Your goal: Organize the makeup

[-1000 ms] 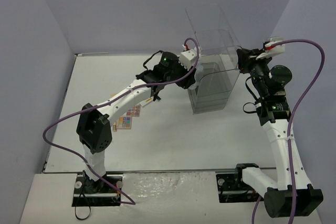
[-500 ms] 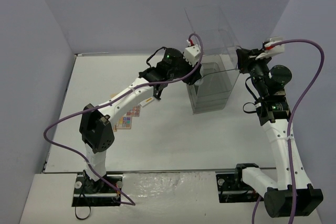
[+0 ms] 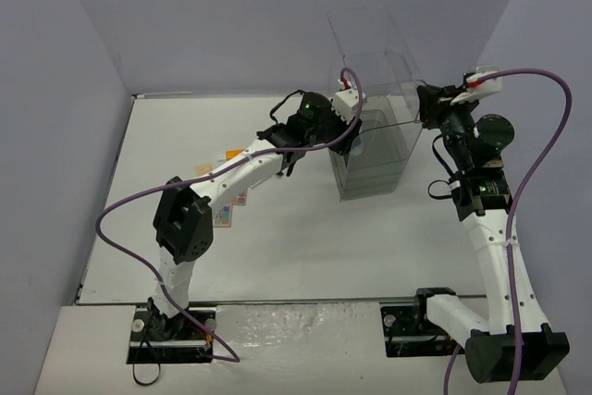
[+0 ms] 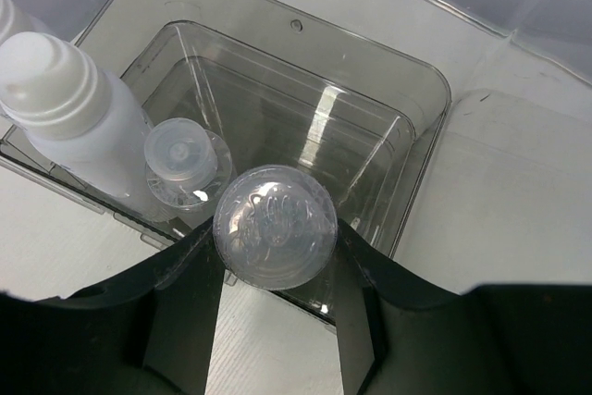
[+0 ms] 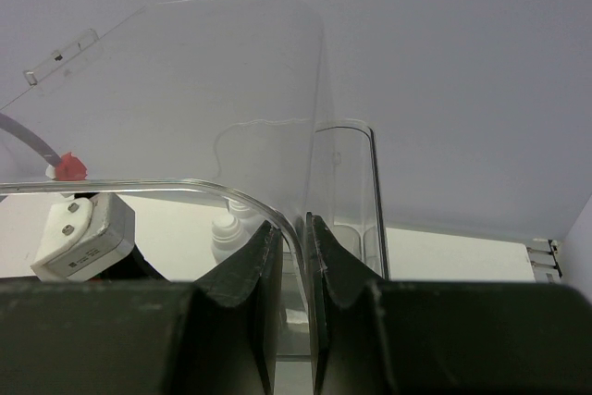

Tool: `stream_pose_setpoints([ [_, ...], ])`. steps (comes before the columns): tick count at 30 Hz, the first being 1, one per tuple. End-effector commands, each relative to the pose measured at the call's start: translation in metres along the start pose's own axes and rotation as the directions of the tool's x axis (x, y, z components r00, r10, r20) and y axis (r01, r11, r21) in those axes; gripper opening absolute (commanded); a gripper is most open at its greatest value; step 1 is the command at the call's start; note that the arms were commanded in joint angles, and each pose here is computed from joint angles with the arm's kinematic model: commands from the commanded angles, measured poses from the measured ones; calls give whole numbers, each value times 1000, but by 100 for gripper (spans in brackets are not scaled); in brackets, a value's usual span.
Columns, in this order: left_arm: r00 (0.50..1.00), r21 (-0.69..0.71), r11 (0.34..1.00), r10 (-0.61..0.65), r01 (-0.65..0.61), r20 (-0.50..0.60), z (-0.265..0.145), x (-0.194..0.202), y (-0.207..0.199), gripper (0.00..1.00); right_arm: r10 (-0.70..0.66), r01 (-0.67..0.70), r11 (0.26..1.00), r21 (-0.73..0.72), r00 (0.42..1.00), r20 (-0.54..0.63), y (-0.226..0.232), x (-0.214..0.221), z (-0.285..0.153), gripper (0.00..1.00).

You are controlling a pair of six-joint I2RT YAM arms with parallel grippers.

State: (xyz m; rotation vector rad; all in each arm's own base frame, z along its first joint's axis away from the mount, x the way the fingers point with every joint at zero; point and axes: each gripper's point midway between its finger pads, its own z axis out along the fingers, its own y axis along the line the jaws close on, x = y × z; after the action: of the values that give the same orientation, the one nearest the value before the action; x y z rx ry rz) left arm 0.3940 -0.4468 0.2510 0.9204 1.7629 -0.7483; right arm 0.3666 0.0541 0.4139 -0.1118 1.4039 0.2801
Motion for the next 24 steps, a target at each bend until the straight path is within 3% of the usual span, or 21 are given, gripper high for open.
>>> stream_pose_setpoints([
  [1,989,14,999,47,-49,140,-9,-51,-11,0,64,-71,992,-101,996,-68,24,22,1,0],
  [24,997,26,997,68,-68,29,1,-9,-8,2,67,-74,991,-109,995,-72,27,24,1,0],
])
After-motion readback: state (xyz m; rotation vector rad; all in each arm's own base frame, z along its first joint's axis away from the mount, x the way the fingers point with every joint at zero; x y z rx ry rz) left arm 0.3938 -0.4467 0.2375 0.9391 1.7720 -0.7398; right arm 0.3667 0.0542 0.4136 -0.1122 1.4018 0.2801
